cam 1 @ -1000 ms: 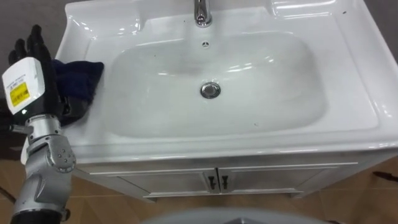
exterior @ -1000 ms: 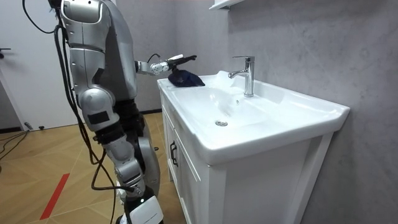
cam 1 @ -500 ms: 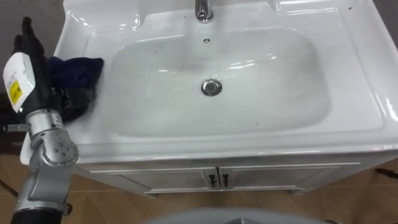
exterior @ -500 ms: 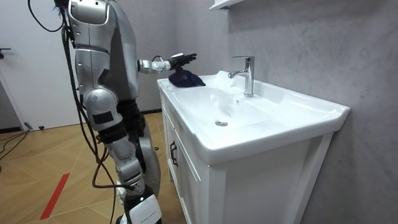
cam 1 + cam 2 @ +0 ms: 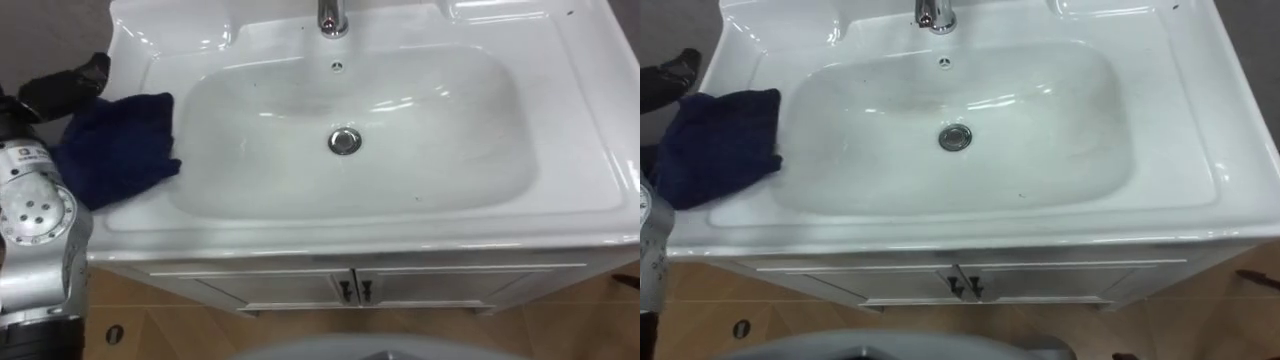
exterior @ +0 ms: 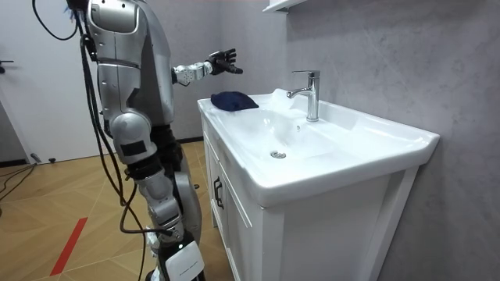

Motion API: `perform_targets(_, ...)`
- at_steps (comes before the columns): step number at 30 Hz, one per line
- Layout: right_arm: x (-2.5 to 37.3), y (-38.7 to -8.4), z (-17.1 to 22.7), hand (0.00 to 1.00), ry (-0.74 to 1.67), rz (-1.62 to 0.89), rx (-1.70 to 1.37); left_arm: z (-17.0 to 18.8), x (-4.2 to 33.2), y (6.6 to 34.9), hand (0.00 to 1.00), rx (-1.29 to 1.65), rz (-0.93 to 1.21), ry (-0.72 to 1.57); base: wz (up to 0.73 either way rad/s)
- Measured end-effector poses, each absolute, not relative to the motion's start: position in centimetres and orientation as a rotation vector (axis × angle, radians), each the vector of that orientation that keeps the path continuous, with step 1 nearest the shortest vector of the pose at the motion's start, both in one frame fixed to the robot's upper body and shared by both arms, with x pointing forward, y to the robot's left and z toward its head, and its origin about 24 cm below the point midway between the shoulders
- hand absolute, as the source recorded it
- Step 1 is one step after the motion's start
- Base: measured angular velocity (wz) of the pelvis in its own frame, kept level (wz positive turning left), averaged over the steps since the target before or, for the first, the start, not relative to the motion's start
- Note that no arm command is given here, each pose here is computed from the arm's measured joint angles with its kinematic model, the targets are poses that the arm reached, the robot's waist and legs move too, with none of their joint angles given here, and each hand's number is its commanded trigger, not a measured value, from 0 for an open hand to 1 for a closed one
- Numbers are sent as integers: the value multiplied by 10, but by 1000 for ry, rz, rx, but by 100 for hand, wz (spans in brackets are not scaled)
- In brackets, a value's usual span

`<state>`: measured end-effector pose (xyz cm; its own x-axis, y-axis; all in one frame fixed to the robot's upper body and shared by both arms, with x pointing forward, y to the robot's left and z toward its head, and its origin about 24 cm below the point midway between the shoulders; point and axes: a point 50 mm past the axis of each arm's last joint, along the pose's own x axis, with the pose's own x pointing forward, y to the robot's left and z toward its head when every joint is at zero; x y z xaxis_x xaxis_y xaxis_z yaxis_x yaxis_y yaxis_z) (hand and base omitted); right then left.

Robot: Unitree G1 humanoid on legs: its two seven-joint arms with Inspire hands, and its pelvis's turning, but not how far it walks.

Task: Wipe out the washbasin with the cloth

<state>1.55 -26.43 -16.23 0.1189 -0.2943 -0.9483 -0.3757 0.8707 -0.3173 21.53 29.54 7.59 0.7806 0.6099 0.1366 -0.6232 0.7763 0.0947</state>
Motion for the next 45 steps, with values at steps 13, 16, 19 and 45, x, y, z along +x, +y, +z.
perform_targets(13, 8, -262, -164, 0, 1509, 13, -515, 117, 197, 320, 0, 150, 907, -287, 2)
perform_targets(16, 5, -263, -164, 0, 1522, 18, -508, 119, 189, 333, 0, 154, 993, -297, 3)
perform_targets(19, 2, -263, -164, 0, 1530, 14, -505, 112, 176, 349, 0, 169, 1087, -257, 4)
perform_targets(45, 23, -271, -161, 0, 1499, -38, -369, -141, -56, 289, 0, 121, 848, 1392, 16)
